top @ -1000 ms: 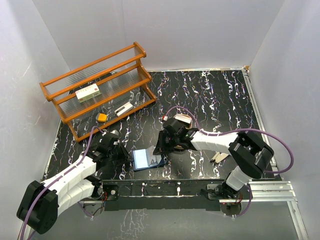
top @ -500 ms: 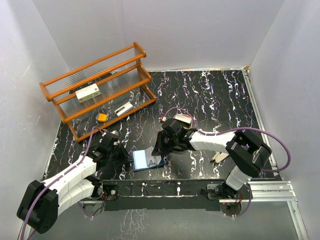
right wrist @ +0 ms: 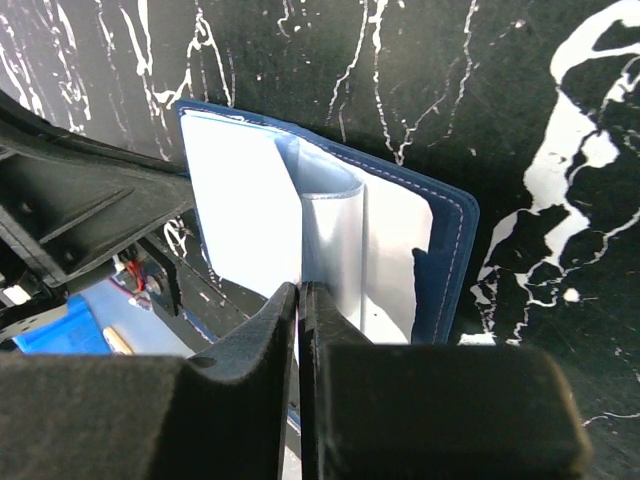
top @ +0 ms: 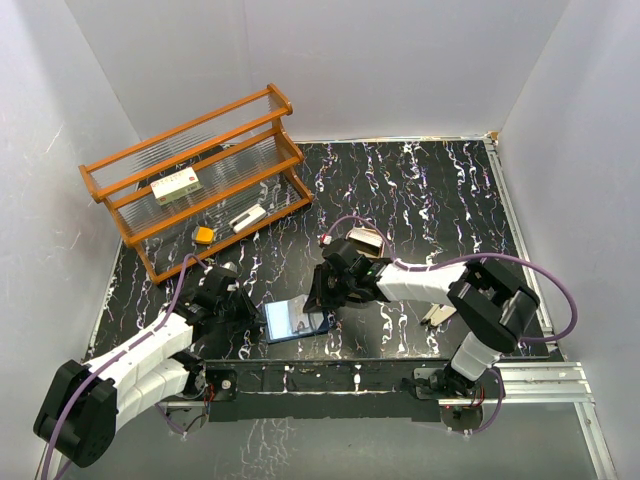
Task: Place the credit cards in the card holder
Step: Insert the credit card into the card holder.
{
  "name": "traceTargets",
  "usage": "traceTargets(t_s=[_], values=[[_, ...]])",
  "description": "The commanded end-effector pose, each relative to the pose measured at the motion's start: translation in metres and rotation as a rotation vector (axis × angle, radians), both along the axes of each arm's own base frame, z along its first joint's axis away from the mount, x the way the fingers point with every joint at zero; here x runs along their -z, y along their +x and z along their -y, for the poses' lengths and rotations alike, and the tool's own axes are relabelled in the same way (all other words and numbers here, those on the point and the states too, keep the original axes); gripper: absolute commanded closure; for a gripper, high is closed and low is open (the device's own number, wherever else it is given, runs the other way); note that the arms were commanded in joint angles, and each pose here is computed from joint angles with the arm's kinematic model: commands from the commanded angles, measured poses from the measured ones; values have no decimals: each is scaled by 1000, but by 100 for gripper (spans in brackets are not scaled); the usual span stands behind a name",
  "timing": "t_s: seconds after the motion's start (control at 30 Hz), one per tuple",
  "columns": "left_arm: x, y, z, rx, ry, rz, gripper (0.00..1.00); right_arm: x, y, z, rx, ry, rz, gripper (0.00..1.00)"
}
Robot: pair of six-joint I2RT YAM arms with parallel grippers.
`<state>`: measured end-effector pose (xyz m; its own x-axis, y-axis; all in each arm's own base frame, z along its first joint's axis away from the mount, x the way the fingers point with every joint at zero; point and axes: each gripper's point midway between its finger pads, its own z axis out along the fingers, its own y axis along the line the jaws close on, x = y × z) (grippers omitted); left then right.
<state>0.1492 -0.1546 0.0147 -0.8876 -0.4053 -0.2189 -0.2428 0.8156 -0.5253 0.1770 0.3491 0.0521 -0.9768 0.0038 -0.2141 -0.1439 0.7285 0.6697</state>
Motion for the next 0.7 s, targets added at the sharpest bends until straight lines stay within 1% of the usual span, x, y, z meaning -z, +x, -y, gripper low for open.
traceTargets(t_s=[0.0,0.27,0.67], values=[[5,-5,-4,-6,17,-23,100,11,2,5,5,-56,23,94],[3,-3,-3,-7,11,-19,100,16,4,6,-5,-90,27,94],[0,-3,0,-6,-5,-14,100,13,5,-4,-18,-80,35,90]])
